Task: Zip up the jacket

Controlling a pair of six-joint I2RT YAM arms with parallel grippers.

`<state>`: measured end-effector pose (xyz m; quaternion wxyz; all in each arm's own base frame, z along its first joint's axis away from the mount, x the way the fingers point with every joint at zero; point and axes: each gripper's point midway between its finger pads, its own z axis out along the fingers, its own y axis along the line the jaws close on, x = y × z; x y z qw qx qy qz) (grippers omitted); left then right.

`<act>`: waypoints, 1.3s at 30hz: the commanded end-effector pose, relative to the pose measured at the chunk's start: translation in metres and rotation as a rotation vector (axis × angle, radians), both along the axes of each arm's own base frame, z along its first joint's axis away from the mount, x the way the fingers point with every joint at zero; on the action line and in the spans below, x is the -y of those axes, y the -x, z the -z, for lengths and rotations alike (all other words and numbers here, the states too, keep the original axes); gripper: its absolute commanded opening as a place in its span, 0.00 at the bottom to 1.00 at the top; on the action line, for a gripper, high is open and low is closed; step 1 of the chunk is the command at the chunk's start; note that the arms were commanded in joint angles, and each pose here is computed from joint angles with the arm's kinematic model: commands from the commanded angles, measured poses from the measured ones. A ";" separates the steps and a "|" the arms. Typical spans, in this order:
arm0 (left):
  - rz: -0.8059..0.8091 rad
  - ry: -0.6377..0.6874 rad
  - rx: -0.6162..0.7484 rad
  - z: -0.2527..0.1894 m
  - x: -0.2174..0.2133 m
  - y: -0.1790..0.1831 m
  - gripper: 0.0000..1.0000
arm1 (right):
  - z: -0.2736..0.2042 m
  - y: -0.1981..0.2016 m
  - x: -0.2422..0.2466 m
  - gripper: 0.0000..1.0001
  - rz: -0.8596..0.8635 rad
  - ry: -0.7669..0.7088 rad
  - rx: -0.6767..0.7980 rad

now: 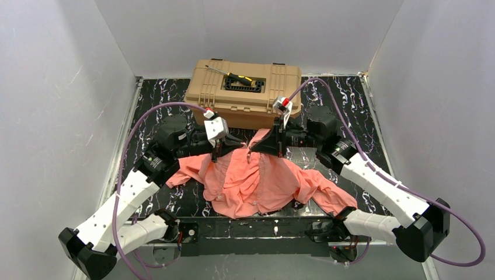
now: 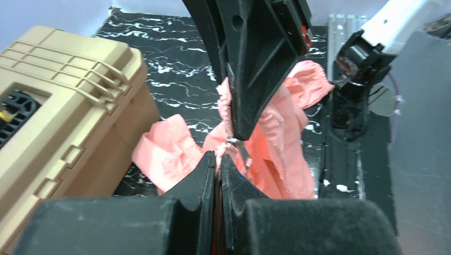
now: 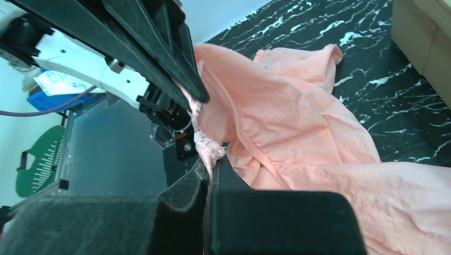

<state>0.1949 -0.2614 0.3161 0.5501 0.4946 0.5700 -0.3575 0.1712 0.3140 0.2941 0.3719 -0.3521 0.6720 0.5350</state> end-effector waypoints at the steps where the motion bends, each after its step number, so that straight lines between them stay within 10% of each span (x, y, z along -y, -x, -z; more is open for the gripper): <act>1: 0.073 0.064 -0.107 -0.028 0.001 0.032 0.00 | -0.040 0.013 -0.002 0.01 -0.050 -0.089 -0.021; 39: 0.061 0.053 0.014 -0.038 -0.002 0.030 0.00 | -0.051 0.031 -0.006 0.01 -0.192 -0.070 -0.058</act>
